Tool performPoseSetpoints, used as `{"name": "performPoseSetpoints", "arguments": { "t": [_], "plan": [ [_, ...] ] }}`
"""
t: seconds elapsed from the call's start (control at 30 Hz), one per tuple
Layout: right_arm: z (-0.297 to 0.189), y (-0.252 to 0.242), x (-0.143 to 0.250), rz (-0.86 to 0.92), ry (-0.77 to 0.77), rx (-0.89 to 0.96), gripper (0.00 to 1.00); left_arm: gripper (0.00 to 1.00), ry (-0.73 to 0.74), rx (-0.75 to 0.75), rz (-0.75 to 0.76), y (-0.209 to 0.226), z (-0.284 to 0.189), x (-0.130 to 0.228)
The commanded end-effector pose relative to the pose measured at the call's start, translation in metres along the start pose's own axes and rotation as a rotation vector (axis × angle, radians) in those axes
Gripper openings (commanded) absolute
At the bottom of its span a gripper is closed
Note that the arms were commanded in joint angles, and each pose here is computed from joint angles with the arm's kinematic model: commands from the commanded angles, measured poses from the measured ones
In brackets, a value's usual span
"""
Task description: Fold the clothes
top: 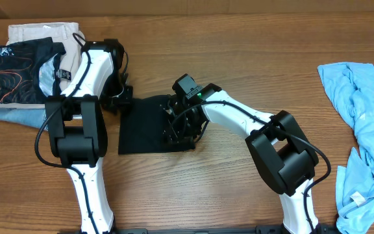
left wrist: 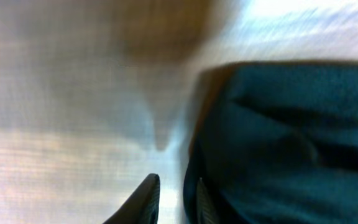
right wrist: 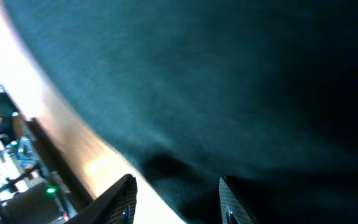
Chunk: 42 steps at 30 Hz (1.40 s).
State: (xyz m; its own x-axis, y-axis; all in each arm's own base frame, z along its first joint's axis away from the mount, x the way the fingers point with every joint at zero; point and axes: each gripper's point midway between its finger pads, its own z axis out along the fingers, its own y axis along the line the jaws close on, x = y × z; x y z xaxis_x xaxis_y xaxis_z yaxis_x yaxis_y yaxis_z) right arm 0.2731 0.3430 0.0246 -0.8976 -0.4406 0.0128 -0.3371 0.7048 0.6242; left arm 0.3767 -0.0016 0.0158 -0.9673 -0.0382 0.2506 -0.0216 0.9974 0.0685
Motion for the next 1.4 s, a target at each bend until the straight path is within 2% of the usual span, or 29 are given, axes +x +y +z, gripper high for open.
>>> {"name": "performPoseSetpoints", "arguments": {
  "t": [0.0, 0.13, 0.27, 0.47, 0.57, 0.63, 0.73, 0.8, 0.87, 1.03, 1.1, 1.2, 1.23, 1.3, 1.37],
  "plan": [
    [0.003, -0.033, 0.004, 0.039, 0.009, 0.166, 0.47, 0.19, 0.096, -0.073, -0.107, 0.019, 0.009, 0.019],
    [-0.015, -0.08, 0.006, 0.081, -0.005, 0.398, 0.47, 0.16, 0.145, -0.047, -0.143, 0.017, 0.005, 0.033],
    [-0.043, -0.125, 0.003, 0.121, -0.042, 0.607, 0.47, 0.16, 0.102, -0.004, -0.144, 0.009, -0.01, 0.032],
    [-0.075, -0.16, -0.002, 0.158, -0.088, 0.765, 0.54, 0.17, -0.073, 0.034, -0.137, 0.003, -0.053, 0.023],
    [-0.091, -0.164, -0.007, 0.158, -0.113, 0.827, 0.55, 0.18, -0.192, 0.167, -0.076, -0.022, -0.081, 0.013],
    [-0.105, -0.156, -0.011, 0.156, -0.126, 0.838, 0.56, 0.2, -0.284, 0.304, 0.019, -0.05, -0.104, 0.006],
    [-0.124, -0.135, -0.018, 0.16, -0.167, 0.821, 0.56, 0.23, -0.382, 0.446, 0.202, -0.085, -0.127, 0.0],
    [-0.14, -0.112, -0.025, 0.154, -0.217, 0.771, 0.56, 0.27, -0.415, 0.487, 0.303, -0.101, -0.132, 0.0],
    [-0.152, -0.087, -0.031, 0.136, -0.27, 0.692, 0.56, 0.3, -0.424, 0.499, 0.398, -0.112, -0.131, 0.002],
    [-0.173, -0.03, -0.044, 0.169, -0.416, 0.445, 0.54, 0.31, -0.423, 0.493, 0.567, -0.137, -0.12, 0.004],
    [-0.169, -0.017, -0.047, 0.181, -0.418, 0.363, 0.49, 0.3, -0.413, 0.488, 0.598, -0.144, -0.114, 0.004],
    [-0.152, -0.004, -0.048, 0.224, -0.384, 0.234, 0.29, 0.3, -0.374, 0.471, 0.61, -0.151, -0.094, -0.001],
    [-0.146, -0.003, -0.048, 0.24, -0.375, 0.206, 0.25, 0.3, -0.36, 0.472, 0.609, -0.152, -0.089, -0.003],
    [-0.135, -0.003, -0.048, 0.253, -0.355, 0.163, 0.19, 0.29, -0.322, 0.473, 0.601, -0.153, -0.074, -0.005],
    [-0.124, -0.004, -0.048, 0.253, -0.337, 0.131, 0.18, 0.29, -0.288, 0.477, 0.586, -0.154, -0.062, -0.006]
  ]
}}
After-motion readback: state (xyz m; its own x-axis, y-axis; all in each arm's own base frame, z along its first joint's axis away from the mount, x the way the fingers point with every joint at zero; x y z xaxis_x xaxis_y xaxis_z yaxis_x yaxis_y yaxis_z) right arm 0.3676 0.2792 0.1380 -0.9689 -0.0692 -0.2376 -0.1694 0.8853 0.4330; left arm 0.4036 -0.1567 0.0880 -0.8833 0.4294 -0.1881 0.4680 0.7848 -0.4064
